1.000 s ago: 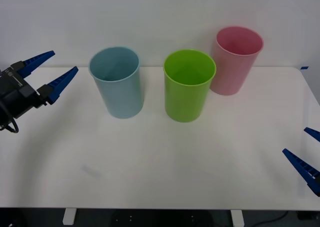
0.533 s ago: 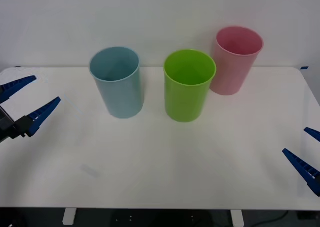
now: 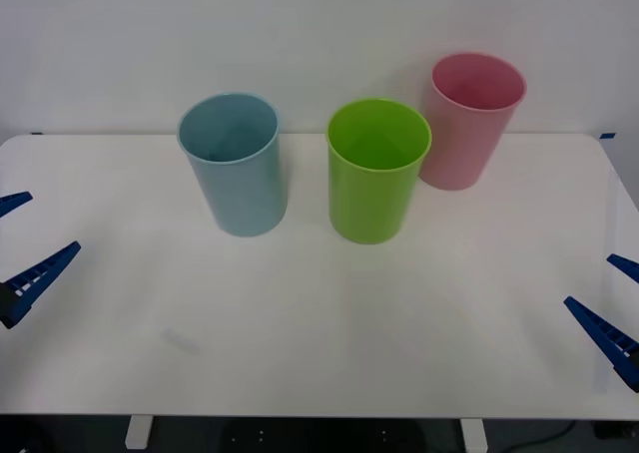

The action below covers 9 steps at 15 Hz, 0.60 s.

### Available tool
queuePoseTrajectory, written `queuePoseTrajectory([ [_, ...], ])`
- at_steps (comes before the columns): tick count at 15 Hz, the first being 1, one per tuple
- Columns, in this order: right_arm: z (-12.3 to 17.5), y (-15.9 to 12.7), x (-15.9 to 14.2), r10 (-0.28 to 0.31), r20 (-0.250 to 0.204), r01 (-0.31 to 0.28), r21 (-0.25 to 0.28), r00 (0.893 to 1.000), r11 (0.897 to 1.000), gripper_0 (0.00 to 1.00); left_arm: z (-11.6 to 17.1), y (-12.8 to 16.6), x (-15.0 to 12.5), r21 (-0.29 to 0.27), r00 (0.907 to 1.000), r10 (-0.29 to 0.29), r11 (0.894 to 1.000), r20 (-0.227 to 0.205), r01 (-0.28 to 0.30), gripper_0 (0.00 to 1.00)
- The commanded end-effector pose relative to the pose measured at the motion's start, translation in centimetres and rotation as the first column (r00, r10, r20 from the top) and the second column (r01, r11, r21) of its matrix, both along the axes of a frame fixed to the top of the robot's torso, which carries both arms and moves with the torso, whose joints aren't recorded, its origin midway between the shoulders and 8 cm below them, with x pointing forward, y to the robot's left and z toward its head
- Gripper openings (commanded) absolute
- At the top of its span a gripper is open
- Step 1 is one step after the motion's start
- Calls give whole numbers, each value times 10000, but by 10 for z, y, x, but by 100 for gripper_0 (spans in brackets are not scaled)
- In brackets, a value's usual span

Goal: Grasp the object on the table and drop it into the matching bin: aluminum can to the light blue bin, PET bottle to the pink bin.

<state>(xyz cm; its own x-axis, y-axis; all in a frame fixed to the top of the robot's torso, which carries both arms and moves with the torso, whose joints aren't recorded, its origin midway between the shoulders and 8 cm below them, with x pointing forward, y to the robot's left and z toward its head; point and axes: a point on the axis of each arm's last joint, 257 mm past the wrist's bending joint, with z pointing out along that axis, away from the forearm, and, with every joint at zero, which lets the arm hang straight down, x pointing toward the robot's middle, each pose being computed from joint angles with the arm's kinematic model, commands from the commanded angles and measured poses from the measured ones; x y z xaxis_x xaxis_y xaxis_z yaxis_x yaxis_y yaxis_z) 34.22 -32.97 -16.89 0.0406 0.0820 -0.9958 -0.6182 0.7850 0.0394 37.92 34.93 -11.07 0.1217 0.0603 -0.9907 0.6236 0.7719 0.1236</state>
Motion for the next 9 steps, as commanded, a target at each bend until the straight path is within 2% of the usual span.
queuePoseTrajectory([
  [1,0,0,0,0,0,0,1,10000,10000,100,-6,7,-12,-229,9997,124,9997,-197,-129,100],
  [5,0,0,0,0,0,0,1,10000,10000,100,-14,12,-23,-388,9987,210,9990,-472,-229,100],
  [9,0,0,0,0,0,0,1,10000,10000,100,-16,11,-23,-482,9983,181,9986,-558,-208,100],
])
